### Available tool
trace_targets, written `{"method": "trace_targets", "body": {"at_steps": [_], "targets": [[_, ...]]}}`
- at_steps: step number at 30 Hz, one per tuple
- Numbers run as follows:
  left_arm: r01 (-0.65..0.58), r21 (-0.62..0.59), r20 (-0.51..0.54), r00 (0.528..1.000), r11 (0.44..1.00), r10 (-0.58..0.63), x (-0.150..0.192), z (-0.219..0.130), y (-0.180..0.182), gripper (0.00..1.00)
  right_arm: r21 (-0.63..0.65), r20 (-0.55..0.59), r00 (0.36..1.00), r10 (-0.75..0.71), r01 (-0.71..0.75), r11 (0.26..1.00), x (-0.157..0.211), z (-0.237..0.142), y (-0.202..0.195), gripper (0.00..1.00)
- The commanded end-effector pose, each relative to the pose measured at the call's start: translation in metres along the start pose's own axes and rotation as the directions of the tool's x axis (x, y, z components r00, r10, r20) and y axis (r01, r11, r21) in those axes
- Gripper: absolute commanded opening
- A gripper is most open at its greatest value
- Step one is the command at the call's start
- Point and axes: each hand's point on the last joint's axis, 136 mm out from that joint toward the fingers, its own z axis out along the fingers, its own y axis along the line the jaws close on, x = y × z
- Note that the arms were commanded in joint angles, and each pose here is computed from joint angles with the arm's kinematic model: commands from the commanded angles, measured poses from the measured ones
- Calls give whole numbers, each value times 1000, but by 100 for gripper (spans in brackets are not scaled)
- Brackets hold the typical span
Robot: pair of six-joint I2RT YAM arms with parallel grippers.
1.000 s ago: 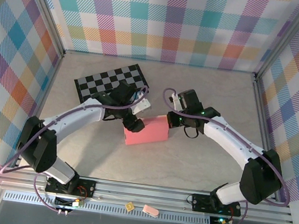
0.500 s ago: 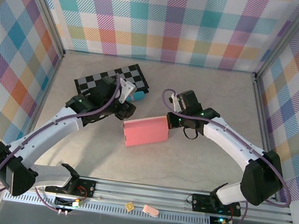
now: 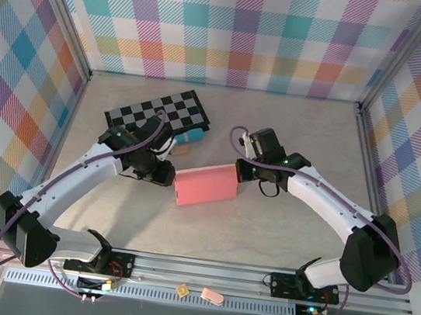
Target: Fold the paper box
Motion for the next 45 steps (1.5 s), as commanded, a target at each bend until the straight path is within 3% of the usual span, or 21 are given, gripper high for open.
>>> {"method": "trace_targets", "body": {"at_steps": [1,15,28,45], "targets": [[27,-13,-70,997,1000,-28,9,1,3,31,13,-45,999,13,-13,1000,16,-1,-2,0],[8,-7,66,998,1000,-8,-46,14,-8,29,10,-51,999,16,-16,1000,17,1,-1,0],[-14,-31,10,1000,999,15,-32,21,-2,26,12,-52,999,18,-17,1000,17,0,-2,0],[-5,-11,-18,1000,1000,5,-32,31,-6,14,12,-49,998,29,-28,1000,17,0,-2,0]]}}
